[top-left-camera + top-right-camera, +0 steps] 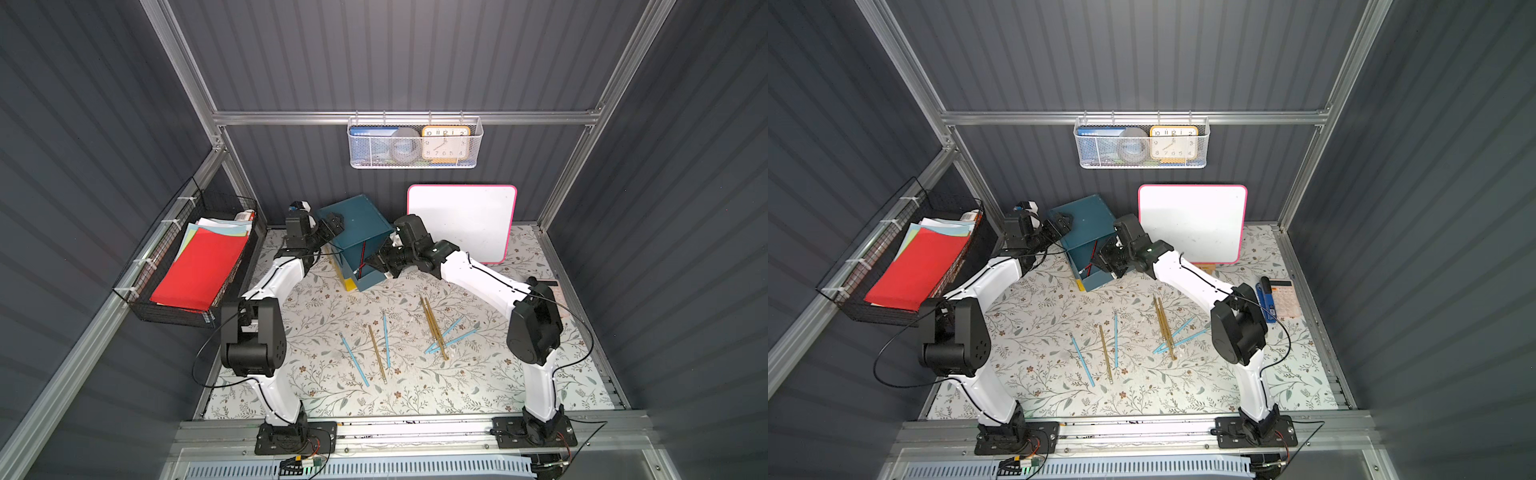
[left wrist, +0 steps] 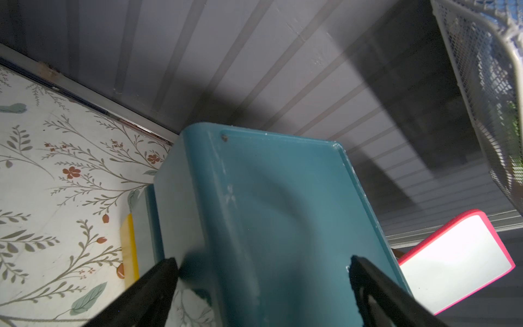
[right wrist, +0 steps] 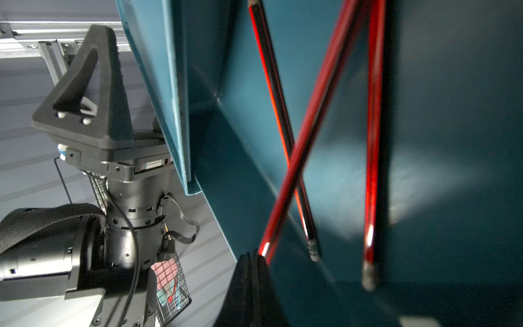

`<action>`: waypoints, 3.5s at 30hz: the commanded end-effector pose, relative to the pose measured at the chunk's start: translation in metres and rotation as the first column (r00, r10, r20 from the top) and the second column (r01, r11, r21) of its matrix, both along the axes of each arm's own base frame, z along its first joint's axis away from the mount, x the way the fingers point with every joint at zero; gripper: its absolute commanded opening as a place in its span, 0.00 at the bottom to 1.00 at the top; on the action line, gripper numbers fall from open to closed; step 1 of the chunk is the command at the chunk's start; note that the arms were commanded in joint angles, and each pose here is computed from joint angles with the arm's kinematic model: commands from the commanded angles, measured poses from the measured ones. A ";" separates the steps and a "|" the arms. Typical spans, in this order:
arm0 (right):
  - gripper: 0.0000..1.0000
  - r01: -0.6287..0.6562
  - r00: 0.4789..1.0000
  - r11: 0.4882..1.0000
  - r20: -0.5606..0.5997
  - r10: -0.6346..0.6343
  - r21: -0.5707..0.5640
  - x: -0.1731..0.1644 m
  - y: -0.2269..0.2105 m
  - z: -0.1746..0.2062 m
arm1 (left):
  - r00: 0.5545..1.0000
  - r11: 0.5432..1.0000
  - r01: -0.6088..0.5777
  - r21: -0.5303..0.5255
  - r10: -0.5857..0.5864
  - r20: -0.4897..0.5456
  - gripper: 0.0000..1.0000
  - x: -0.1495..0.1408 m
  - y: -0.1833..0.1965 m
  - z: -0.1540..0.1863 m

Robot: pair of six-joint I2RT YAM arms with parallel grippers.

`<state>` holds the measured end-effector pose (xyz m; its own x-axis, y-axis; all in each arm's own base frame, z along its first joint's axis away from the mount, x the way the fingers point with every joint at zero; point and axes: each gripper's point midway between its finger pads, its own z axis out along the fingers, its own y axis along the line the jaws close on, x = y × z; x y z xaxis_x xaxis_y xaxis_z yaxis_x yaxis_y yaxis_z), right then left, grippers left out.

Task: Please place the pencils in the drawer according to their color
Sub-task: Place the pencil in the drawer, then close the drawer in the storage box.

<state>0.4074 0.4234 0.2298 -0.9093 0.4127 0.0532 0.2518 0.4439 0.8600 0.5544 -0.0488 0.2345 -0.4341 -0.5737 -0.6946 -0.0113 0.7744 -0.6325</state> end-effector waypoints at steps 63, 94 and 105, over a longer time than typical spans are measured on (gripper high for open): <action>0.10 0.175 0.978 0.976 0.092 -0.187 0.128 0.049 -0.001 -0.023 | 0.995 0.996 -0.074 0.058 0.077 -0.064 1.00 -0.021 0.015 -0.029; 0.24 0.133 0.978 0.974 0.134 -0.159 0.182 0.029 -0.004 -0.008 | 0.997 0.997 -0.053 0.048 0.056 -0.046 1.00 -0.023 0.011 -0.024; 0.41 0.268 0.952 0.954 0.114 -0.284 0.136 0.025 -0.033 -0.062 | 0.998 0.997 -0.054 0.051 0.056 -0.041 1.00 -0.023 0.011 -0.021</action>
<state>0.4222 0.3917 0.1828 -0.7979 0.6024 0.0197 0.2346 0.2802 0.9308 0.5415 -0.0331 0.2172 -0.3921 -0.5833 -0.7114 -0.0834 0.7926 -0.6040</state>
